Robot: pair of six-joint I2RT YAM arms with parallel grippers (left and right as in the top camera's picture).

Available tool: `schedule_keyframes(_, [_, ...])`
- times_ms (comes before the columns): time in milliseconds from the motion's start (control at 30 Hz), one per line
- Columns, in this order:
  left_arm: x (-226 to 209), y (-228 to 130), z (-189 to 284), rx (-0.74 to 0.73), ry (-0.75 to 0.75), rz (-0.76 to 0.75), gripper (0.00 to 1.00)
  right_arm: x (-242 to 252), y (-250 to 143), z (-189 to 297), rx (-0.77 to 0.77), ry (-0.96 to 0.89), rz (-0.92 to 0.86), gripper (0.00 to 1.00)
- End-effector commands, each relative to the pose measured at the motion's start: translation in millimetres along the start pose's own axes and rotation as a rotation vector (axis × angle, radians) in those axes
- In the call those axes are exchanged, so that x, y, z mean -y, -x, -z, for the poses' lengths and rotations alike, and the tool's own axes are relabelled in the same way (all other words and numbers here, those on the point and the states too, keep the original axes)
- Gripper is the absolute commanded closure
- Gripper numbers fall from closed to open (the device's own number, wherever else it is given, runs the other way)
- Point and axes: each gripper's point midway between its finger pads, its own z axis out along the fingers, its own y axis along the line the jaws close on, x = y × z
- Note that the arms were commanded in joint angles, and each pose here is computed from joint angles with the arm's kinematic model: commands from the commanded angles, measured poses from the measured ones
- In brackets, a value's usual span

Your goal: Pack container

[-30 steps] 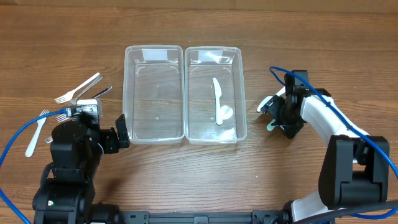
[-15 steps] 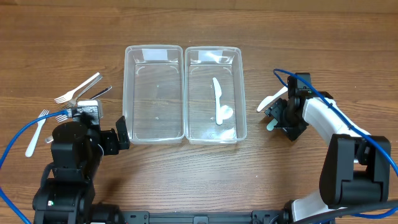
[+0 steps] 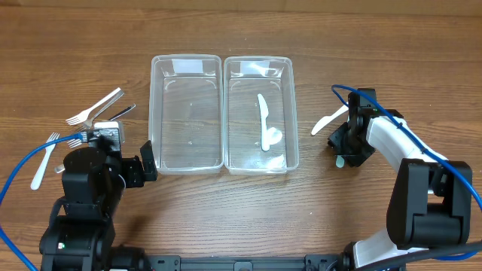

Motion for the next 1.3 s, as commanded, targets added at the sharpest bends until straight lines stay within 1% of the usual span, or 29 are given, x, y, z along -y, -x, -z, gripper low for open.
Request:
schedule_keyframes(0, [1.8, 10.8, 6.2, 0.032, -0.006, 0.010, 0.00, 7.2, -13.4, -20.6, -0.063, -0.031, 0.002, 0.66])
schedule_keyframes(267, [1.9, 10.9, 6.2, 0.032, -0.006, 0.010, 0.00, 7.9, -14.0, -20.6, -0.066, -0.034, 0.006, 0.68])
schedule_keyframes(333, [1.8, 10.8, 6.2, 0.032, -0.006, 0.010, 0.00, 8.3, -14.4, -20.5, -0.068, -0.036, 0.006, 0.73])
schedule_keyframes(433, [1.9, 10.9, 6.2, 0.032, -0.006, 0.010, 0.00, 8.4, -14.4, -20.5, -0.068, -0.036, 0.012, 0.77])
schedule_keyframes(467, [1.8, 10.8, 6.2, 0.032, -0.006, 0.010, 0.00, 8.2, -14.3, -20.5, -0.068, -0.035, 0.025, 0.80])
schedule_keyframes(733, [1.9, 10.9, 6.2, 0.032, -0.006, 0.010, 0.00, 7.5, -13.5, -20.6, -0.064, -0.032, 0.032, 0.80])
schedule_keyframes(800, [1.9, 10.9, 6.2, 0.032, -0.006, 0.010, 0.00, 6.5, -12.7, -20.6, -0.062, -0.027, 0.057, 0.88])
schedule_keyframes(867, [1.9, 10.9, 6.2, 0.032, -0.006, 0.010, 0.00, 4.9, -10.6, -19.7, -0.055, -0.023, 0.077, 0.92])
schedule_keyframes(900, [1.9, 10.9, 6.2, 0.032, -0.006, 0.010, 0.00, 3.5, -9.3, -18.8, -0.052, -0.019, 0.085, 0.96])
schedule_keyframes(967, [1.9, 10.9, 6.2, 0.032, -0.006, 0.010, 0.00, -0.3, -5.6, -16.0, -0.044, -0.010, 0.097, 0.96])
schedule_keyframes(1167, [1.8, 10.9, 6.2, 0.032, -0.006, 0.010, 0.00, -18.0, 13.3, 9.3, -0.011, 0.020, 0.122, 0.96])
schedule_keyframes(1267, [1.8, 10.9, 6.2, 0.032, -0.006, 0.010, 0.00, -36.0, 30.2, 44.9, 0.048, 0.059, 0.151, 0.96])
